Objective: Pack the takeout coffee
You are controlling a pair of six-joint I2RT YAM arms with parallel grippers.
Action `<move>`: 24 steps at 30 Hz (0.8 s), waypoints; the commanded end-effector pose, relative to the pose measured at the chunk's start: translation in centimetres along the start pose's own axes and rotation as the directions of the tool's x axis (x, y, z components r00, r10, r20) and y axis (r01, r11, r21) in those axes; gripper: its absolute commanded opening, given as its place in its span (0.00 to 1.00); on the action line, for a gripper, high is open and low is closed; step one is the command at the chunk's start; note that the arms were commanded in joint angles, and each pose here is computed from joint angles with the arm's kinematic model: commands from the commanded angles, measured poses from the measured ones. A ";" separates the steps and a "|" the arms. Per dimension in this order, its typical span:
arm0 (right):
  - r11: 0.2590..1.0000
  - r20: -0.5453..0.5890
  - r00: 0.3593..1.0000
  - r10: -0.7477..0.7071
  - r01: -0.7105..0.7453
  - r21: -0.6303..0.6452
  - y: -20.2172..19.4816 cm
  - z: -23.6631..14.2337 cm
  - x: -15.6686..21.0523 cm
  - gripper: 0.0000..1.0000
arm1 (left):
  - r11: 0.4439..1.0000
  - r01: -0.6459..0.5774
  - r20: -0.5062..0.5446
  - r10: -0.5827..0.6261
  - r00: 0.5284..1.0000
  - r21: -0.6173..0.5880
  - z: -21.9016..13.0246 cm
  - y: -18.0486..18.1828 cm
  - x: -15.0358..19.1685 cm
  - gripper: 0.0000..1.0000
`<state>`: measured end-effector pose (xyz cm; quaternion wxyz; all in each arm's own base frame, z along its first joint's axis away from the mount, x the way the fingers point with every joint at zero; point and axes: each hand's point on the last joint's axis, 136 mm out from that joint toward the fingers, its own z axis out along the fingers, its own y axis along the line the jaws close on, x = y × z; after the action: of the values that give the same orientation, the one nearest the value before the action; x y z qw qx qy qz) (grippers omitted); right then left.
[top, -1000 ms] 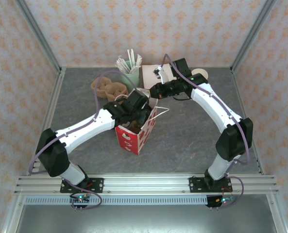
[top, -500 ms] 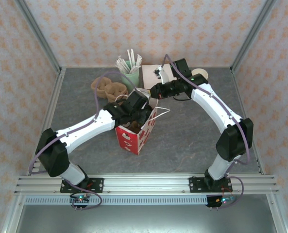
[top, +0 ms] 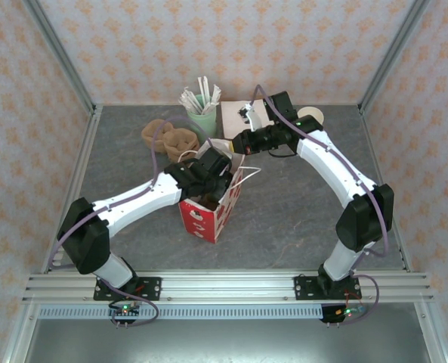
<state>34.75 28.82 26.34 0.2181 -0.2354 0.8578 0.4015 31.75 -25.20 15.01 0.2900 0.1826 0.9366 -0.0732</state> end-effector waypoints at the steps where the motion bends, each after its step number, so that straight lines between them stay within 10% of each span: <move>1: 1.000 0.013 1.000 -0.009 0.009 -0.020 0.9 -0.4 -0.2 0.07 | 1.000 0.014 -0.030 -0.014 0.999 -0.021 0.6 0.4 0.1 0.57; 24: 0.999 0.009 1.000 0.011 -0.010 -0.038 1.0 -0.2 -0.2 0.07 | 0.998 0.057 -0.061 -0.058 0.996 -0.021 3.4 0.4 -0.8 0.57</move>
<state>35.52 28.45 26.47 0.2287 -0.2237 0.8604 0.3967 33.78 -26.28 14.35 0.2802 0.1722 0.9415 -0.0740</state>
